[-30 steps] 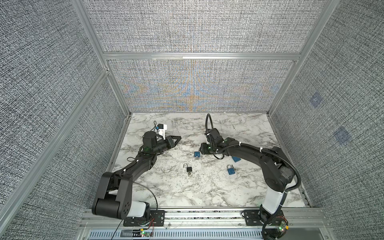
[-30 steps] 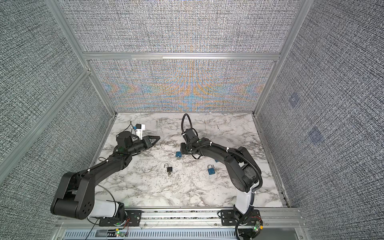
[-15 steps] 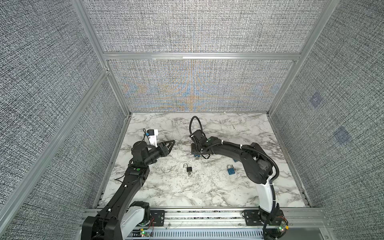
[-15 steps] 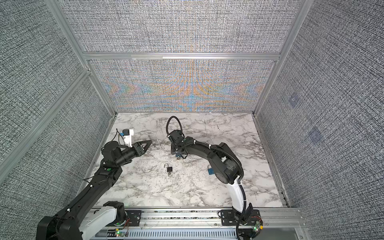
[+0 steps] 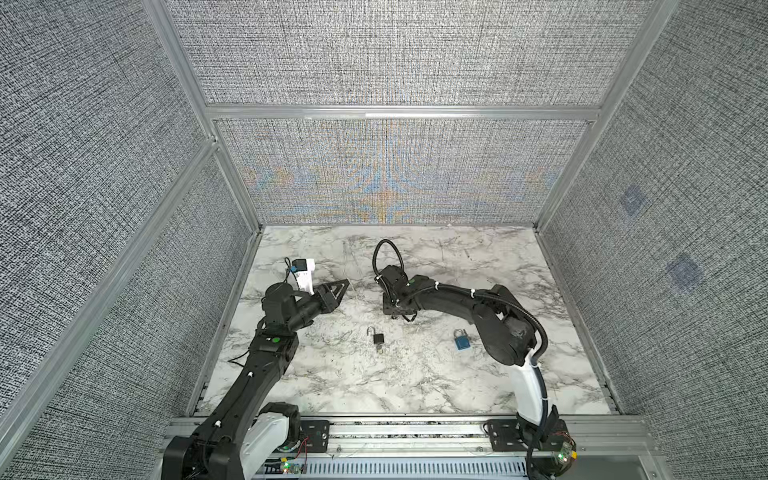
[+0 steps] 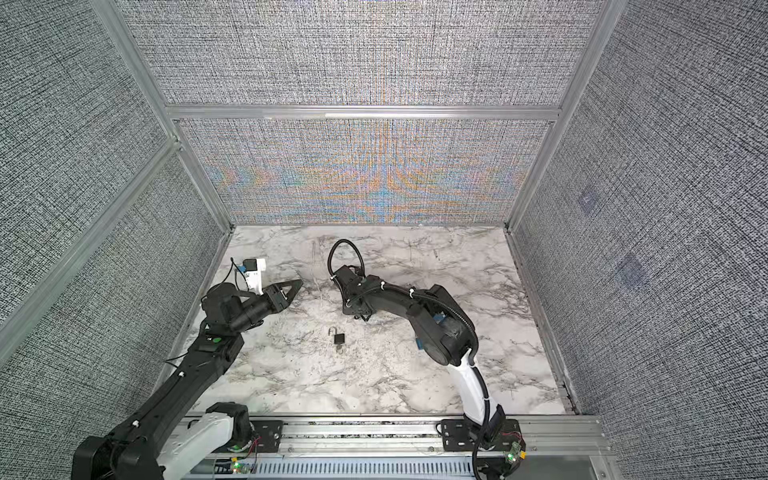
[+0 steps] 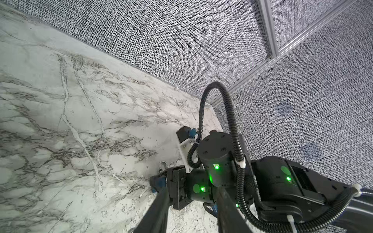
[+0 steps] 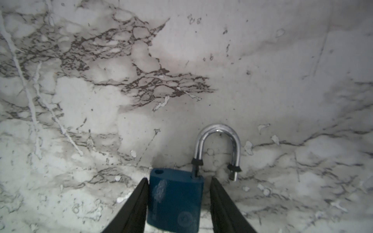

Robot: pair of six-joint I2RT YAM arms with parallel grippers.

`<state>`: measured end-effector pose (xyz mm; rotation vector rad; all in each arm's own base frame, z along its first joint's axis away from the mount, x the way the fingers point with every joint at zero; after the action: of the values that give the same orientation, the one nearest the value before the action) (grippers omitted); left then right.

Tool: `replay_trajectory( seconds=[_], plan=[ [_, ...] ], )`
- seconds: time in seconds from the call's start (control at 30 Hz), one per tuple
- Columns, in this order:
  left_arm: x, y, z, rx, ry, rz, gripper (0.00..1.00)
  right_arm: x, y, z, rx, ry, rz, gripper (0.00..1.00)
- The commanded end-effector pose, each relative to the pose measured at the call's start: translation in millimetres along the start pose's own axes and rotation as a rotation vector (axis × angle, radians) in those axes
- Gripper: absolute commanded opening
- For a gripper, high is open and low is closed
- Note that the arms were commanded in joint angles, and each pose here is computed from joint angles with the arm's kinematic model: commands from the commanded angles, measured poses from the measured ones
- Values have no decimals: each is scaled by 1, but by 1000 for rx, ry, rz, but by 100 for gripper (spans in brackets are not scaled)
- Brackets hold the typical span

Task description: Lock with the key

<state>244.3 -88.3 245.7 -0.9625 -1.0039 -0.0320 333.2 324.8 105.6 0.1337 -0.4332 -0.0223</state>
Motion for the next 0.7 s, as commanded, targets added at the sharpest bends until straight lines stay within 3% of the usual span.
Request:
replay_trajectory(
  seconds=[0.0,0.2,0.67],
  plan=[
    [0,0,0,1,3,-11,41,-7,-6,-5,-54,39,7,46],
    [-1,2,-1,5,7,-10,41,-9,-7,-9,-82,58,31,44],
    [-8,14,-7,57,55,-14,41,-8,-1,7,-16,62,83,24]
  ],
)
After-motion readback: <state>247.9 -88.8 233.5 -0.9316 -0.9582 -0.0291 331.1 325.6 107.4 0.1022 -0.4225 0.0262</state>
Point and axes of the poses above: each gripper's point midway between its finger pads, its own z axis back along the fingers, its own y axis along the line the jaws close on, x = y × z, the point moved 9 cm from there along z, back along the fingers, and after that the axes turned 4 degrees about -z, right-handed, at the moved point
